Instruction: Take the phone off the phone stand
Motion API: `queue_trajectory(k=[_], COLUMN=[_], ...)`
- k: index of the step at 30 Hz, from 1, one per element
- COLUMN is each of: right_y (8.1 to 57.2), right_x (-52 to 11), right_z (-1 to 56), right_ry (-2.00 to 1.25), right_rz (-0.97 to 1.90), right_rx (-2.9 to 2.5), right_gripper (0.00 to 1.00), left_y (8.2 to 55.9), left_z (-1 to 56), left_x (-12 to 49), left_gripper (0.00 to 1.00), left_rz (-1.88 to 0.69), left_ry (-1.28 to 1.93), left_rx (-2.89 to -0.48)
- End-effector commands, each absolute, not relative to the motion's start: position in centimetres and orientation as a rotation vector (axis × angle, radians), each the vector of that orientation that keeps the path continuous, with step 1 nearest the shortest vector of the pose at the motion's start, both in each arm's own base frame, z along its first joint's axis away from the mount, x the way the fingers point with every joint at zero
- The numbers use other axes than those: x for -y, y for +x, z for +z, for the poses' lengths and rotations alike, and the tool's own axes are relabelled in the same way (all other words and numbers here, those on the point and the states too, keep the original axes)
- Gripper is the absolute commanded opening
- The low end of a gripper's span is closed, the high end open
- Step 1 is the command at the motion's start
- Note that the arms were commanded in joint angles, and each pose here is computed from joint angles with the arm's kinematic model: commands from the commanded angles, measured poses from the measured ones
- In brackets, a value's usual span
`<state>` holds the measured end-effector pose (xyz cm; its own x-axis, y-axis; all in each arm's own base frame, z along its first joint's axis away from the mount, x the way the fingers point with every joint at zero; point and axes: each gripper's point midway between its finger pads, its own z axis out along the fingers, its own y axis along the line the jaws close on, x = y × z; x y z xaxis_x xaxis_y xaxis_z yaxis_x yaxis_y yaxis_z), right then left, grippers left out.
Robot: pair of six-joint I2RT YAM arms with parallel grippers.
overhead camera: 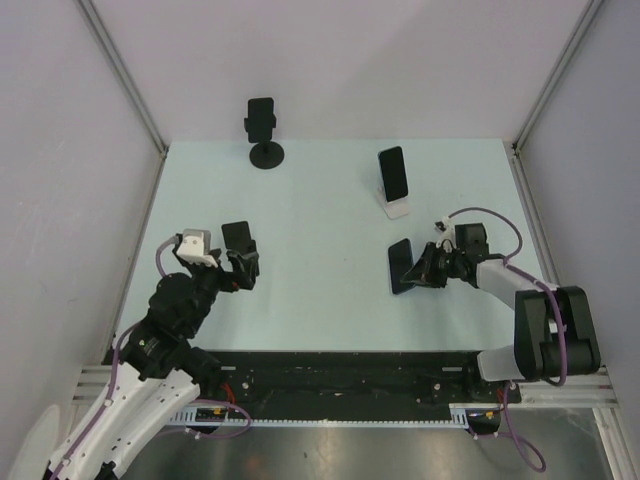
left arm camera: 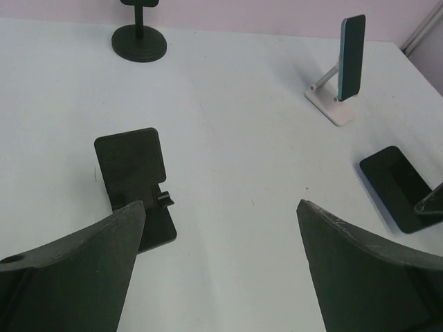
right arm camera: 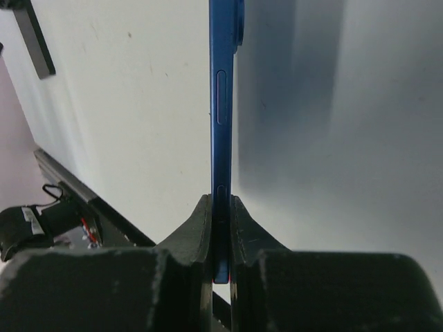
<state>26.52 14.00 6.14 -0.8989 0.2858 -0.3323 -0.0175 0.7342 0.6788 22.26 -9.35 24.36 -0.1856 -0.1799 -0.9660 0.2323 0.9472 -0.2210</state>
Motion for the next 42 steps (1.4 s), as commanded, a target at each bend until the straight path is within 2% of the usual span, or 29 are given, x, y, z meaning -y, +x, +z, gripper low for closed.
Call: queue_trajectory(k=[1, 7, 16, 23, 32, 38, 42], right_y=[25.7, 25.0, 25.4, 26.3, 26.5, 27.0, 27.6], right_x=[-15.3, -14.8, -13.9, -9.4, -6.6, -5.4, -4.7], right_z=[5.8, 3.0, 2.4, 2.1, 1.8, 1.4, 1.3], right_ry=[0.09, 0.108, 0.193, 0.416, 0.42, 0.43, 0.426], right_rz=[1.16, 1.137, 1.033, 0.885, 0.724, 0.639, 0.59], right_rx=[-2.528, -2.62, -2.623, -2.603, -2.658, -2.723, -2.74], right_gripper=[0.0, 0.0, 0.02, 0.02, 0.05, 0.12, 0.2], left_y=[22.7, 22.8, 22.9, 22.9, 22.9, 22.8, 22.6], left_z=[23.5, 22.9, 22.9, 23.1, 23.3, 23.5, 23.7], left_x=[8.8, 8.8, 8.6, 8.6, 8.5, 8.7, 8.7], left_gripper=[0.96, 0.96, 0.96, 0.96, 0.96, 0.96, 0.96], left_rz=[-0.303, -0.285, -0.271, -0.275, -0.265, -0.28, -0.287], left_ry=[0.063, 0.083, 0.084, 0.08, 0.097, 0.107, 0.108], left_rx=[-1.716, -1.721, -1.716, -1.709, -1.694, -1.685, -1.676])
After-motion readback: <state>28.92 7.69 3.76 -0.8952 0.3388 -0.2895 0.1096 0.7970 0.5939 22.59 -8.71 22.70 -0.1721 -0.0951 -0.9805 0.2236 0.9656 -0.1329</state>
